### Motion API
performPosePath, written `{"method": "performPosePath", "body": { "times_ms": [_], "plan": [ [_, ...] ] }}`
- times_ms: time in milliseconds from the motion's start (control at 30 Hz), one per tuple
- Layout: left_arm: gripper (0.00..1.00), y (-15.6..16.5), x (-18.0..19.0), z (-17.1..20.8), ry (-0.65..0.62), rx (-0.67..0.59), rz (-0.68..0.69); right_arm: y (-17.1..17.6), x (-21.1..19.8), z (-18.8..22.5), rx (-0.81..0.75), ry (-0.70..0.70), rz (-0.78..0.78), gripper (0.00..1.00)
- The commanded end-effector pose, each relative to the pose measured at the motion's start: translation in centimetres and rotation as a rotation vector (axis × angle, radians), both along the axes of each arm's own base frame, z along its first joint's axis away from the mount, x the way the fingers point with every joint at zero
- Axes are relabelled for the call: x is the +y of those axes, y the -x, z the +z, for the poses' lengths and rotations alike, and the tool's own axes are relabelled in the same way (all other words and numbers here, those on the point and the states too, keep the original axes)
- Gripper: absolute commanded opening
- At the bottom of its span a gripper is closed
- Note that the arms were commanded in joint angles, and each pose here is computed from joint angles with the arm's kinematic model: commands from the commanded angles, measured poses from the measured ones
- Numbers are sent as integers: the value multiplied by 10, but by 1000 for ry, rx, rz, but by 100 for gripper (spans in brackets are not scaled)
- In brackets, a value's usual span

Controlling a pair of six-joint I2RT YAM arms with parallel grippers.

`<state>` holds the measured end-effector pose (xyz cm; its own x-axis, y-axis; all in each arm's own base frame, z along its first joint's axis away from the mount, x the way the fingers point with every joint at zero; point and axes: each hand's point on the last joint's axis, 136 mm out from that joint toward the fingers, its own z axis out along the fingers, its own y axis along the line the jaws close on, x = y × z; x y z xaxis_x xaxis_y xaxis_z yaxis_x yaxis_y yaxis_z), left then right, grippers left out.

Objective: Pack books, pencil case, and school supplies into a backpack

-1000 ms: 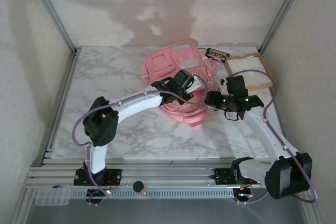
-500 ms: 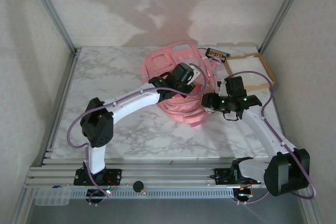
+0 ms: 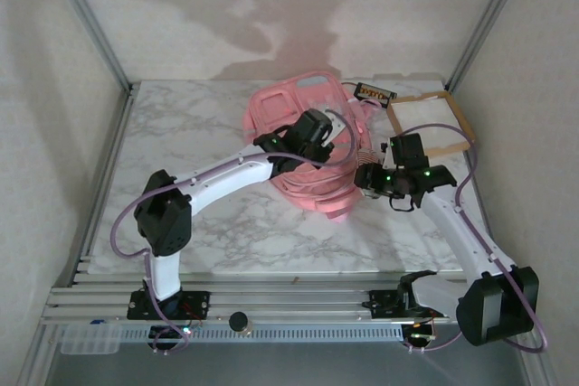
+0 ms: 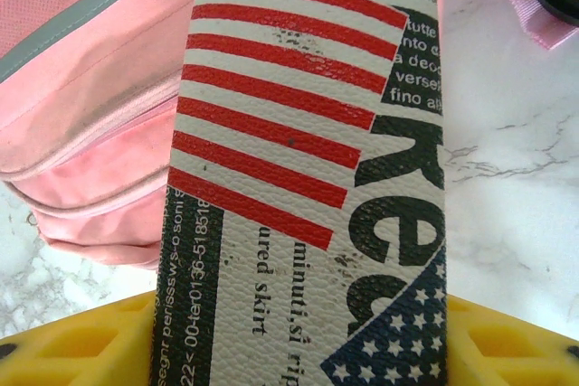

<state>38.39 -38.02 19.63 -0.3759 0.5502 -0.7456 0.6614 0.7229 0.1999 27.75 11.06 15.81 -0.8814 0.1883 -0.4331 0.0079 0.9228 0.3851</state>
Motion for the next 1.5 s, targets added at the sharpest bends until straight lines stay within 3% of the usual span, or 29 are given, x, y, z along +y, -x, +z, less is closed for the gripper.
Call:
{"method": "performPosePath", "body": {
  "times_ms": [0, 100, 267, 467, 667, 867, 1100, 1233, 1467],
  "plan": [
    [49, 27, 2, -20, -120, 22, -112, 1, -10, 2, -7, 10, -26, 51],
    [62, 36, 6, -39, -221, 19, -141, -2, -14, 4, -9, -28, -35, 51],
    [72, 25, 10, -50, -283, -37, -116, -5, -13, 7, -17, -51, -31, 51],
    [78, 0, 17, -56, -367, -137, -36, -6, -14, 7, -26, -54, -30, 51],
    [80, -9, 11, -56, -384, -157, -35, -7, -16, 7, -32, -46, -32, 50],
    [65, -30, 17, -38, -324, -158, 4, -7, -15, 5, -30, -49, -26, 49],
    [48, -29, 14, -27, -309, -150, -26, -7, -12, 4, -26, -57, -12, 47],
    [47, -28, 19, -32, -326, -127, -30, -7, -12, 4, -22, -51, -5, 47],
    [18, -38, 22, -28, -308, -142, 17, -7, -6, 3, -13, -84, 12, 46]
  ]
}}
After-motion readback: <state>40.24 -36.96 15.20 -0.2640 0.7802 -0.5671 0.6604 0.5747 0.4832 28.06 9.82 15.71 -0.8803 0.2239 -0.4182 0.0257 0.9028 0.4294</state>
